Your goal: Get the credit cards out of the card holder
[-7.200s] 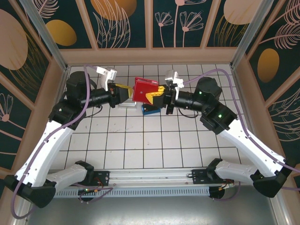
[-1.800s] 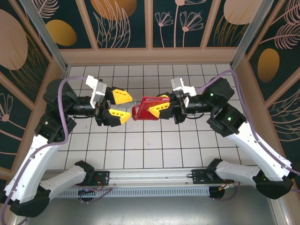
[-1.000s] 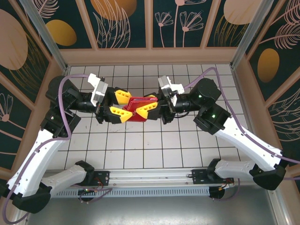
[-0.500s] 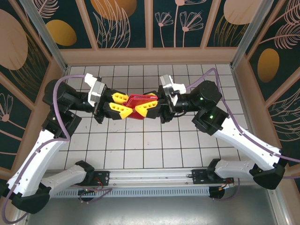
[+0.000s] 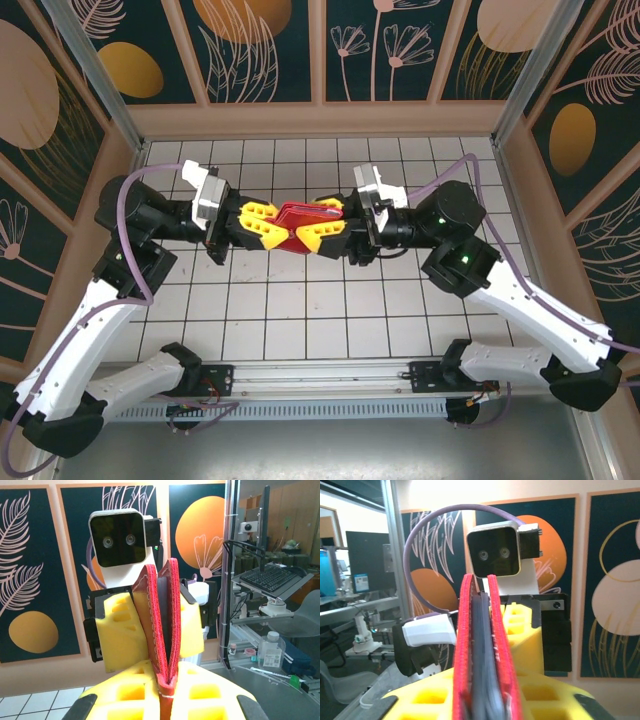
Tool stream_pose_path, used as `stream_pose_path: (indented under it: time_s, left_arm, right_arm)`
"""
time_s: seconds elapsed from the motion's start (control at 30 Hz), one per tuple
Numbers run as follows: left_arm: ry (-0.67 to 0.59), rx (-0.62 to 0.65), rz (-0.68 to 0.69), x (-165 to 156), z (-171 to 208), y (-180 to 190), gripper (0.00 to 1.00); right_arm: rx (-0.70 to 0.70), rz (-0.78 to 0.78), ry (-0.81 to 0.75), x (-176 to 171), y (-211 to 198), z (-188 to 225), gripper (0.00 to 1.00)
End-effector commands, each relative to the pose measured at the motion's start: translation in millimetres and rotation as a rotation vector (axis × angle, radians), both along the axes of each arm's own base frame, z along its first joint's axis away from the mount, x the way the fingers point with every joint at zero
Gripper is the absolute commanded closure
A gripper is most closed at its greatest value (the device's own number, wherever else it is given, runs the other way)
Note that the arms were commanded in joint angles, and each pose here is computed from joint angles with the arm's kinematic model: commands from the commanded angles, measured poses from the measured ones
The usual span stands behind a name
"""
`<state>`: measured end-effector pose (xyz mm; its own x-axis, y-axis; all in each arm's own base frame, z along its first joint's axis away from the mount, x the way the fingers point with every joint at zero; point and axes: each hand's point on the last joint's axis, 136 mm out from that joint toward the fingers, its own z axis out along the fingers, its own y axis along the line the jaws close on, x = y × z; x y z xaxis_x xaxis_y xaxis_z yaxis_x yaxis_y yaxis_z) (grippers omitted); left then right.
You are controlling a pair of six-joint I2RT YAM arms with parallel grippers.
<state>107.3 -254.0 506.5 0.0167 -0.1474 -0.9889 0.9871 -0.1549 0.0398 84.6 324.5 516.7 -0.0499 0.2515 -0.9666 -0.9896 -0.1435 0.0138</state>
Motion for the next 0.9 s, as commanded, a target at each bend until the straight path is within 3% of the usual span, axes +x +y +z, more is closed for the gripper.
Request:
stream_pose_path:
  time_s: [0.0,0.07,0.1,0.13,0.2,0.27,0.53,0.6,0.87]
  left_arm:
    - [-0.003,-0.036,0.052,6.2,6.1,2.5,1.0]
    - [-0.005,-0.044,0.045,4.6,8.9,3.3,1.0]
    - [0.001,-0.045,0.042,4.9,9.5,2.9,1.0]
    - [0.003,-0.047,0.039,4.4,10.8,3.1,1.0]
    - [0.011,-0.049,0.033,5.3,11.2,2.4,0.87]
    - [0.024,-0.046,0.033,8.0,9.7,0.7,0.81]
    - [0.042,-0.05,0.049,15.4,8.7,-2.1,0.71]
    - [0.046,-0.046,0.057,16.8,8.1,-2.3,0.61]
    - [-0.024,-0.005,0.023,-7.8,4.2,7.7,0.55]
  right_arm:
    - [0.019,-0.001,-0.039,-12.1,-11.3,8.6,0.8]
    - [0.004,0.005,-0.048,-12.8,-9.8,6.3,0.99]
    - [0.001,0.01,-0.052,-13.3,-9.0,5.9,1.0]
    - [0.001,0.017,-0.055,-14.4,-8.7,6.0,1.0]
    - [0.011,0.024,-0.059,-15.6,-9.2,7.5,1.0]
    - [0.025,0.032,-0.06,-16.8,-9.8,10.2,1.0]
    - [0.045,0.064,-0.059,-20.8,-7.4,12.8,1.0]
    - [0.051,0.07,-0.066,-22.9,-8.4,14.7,1.0]
    - [0.06,0.024,-0.082,-23.6,-19.6,19.2,1.0]
